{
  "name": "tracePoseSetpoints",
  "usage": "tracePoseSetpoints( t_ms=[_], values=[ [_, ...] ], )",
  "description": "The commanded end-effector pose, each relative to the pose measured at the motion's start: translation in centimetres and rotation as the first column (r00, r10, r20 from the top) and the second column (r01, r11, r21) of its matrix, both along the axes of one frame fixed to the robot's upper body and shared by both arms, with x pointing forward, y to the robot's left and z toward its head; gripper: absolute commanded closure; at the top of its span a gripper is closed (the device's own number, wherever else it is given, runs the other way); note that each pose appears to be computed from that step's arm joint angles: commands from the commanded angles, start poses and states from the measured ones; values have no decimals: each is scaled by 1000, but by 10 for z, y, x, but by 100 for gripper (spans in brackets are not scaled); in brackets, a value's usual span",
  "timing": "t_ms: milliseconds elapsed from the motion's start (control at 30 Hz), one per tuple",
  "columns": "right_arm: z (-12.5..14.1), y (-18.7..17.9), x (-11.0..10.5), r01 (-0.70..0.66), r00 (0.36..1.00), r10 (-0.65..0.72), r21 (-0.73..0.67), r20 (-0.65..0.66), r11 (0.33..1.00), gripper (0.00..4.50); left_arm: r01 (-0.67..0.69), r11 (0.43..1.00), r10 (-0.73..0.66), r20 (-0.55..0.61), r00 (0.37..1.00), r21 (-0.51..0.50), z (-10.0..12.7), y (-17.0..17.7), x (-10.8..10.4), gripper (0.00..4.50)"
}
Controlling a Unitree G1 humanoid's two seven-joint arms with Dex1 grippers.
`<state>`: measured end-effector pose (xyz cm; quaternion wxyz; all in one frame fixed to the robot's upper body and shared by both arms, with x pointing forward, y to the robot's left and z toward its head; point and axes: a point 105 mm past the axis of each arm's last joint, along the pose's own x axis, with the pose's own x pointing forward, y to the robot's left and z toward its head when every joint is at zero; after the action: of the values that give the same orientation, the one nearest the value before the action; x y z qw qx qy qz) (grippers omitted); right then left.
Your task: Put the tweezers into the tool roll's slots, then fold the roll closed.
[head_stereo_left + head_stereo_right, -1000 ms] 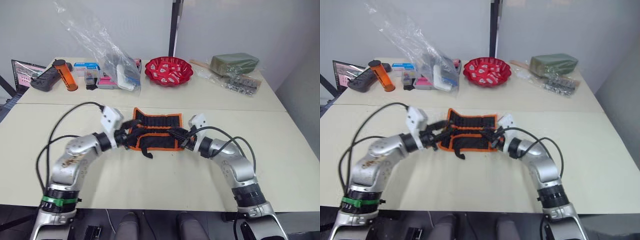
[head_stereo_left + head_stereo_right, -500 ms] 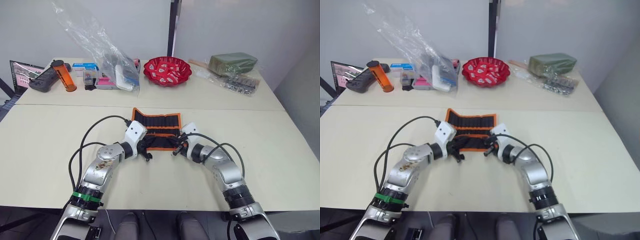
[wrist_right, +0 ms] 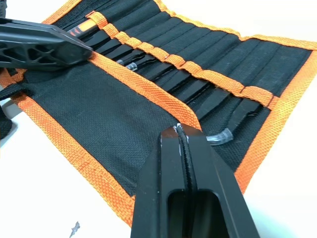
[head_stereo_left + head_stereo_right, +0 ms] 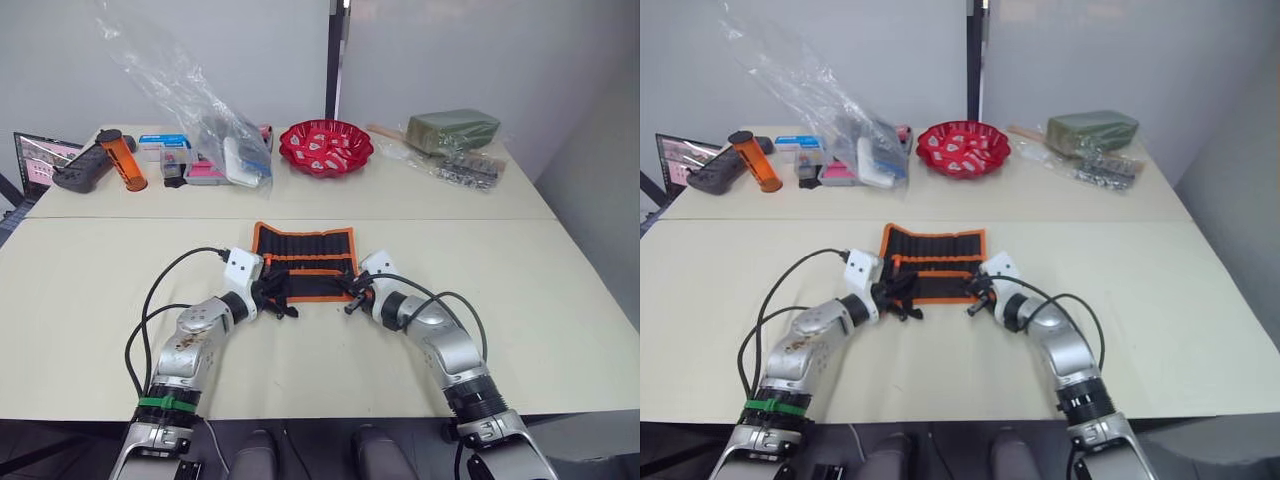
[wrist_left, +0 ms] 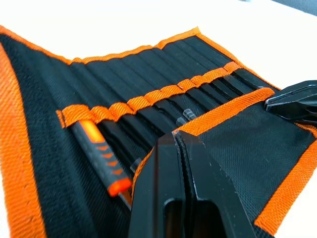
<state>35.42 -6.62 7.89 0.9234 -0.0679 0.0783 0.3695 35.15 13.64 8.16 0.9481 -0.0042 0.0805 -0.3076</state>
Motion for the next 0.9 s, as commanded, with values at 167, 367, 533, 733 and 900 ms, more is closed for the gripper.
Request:
tracePoseSetpoints(
  t_ms=[167, 367, 533, 733, 900],
  values=[
    [25, -13, 0, -4, 998, -1, 88, 64, 996, 450, 20, 998, -16, 56, 998, -62, 36, 14, -5, 444],
    [51, -24, -14, -67, 998, 58, 282, 38, 957, 450, 86, 996, -87, 149, 985, 16, 68, 14, -8, 444],
    [44, -43, -24, -15, 998, 35, 337, -54, 941, 450, 194, 976, -208, 181, 961, 94, 79, 3, -14, 444],
    [37, -61, -38, 60, 978, 25, 392, -209, 918, 450, 294, 944, -310, 96, 946, 148, 65, -24, -11, 444],
    [29, -61, -47, 108, 953, 22, 407, -301, 907, 302, 303, 933, -317, 48, 947, 193, 52, -32, -7, 450]
  ],
)
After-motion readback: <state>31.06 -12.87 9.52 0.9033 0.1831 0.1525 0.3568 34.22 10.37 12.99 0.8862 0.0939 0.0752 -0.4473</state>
